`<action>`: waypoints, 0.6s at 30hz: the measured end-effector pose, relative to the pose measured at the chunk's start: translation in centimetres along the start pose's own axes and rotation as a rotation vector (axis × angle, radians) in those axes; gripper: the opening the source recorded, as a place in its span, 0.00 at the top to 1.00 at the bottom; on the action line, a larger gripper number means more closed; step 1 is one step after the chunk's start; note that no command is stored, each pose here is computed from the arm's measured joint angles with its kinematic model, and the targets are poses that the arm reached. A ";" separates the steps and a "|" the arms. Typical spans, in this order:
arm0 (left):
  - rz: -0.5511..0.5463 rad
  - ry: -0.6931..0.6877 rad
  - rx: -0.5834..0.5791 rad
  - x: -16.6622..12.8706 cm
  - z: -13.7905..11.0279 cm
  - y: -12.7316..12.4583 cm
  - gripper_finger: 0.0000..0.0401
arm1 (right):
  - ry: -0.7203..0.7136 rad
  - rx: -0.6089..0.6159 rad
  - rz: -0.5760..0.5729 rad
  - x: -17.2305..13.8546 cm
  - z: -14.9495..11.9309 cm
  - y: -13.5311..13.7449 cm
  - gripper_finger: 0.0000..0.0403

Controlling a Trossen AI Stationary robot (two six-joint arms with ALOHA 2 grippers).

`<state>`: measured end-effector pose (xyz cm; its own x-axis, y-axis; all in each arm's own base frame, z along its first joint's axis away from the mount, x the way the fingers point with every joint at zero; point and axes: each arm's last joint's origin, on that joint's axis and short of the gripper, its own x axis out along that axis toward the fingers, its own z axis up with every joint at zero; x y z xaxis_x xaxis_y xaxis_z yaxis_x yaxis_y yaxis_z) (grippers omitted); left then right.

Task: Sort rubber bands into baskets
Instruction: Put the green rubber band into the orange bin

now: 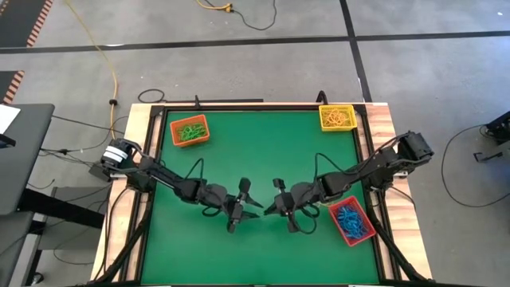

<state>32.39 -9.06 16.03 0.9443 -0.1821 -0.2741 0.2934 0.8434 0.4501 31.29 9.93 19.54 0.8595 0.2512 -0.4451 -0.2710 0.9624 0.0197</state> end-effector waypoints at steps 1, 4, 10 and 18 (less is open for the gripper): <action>0.000 -0.005 -0.001 0.0 0.1 0.0 0.66 | 0.000 0.004 -0.001 0.0 0.0 -0.1 0.96; 0.003 -0.013 -0.016 0.0 0.1 0.0 0.70 | 0.000 0.006 -0.005 0.0 0.0 -0.2 0.96; 0.007 -0.018 -0.022 0.0 0.2 0.1 0.75 | 0.001 0.023 -0.010 0.0 0.0 -0.4 0.96; 0.017 -0.038 -0.017 0.0 0.4 0.2 0.75 | 0.014 0.050 0.015 0.0 -0.1 -0.3 0.96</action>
<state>32.48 -9.09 16.42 0.9541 -0.1867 -0.2342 0.2753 0.8547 0.4401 31.33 9.59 19.43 0.8494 0.2644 -0.4568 -0.2614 0.9626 0.0713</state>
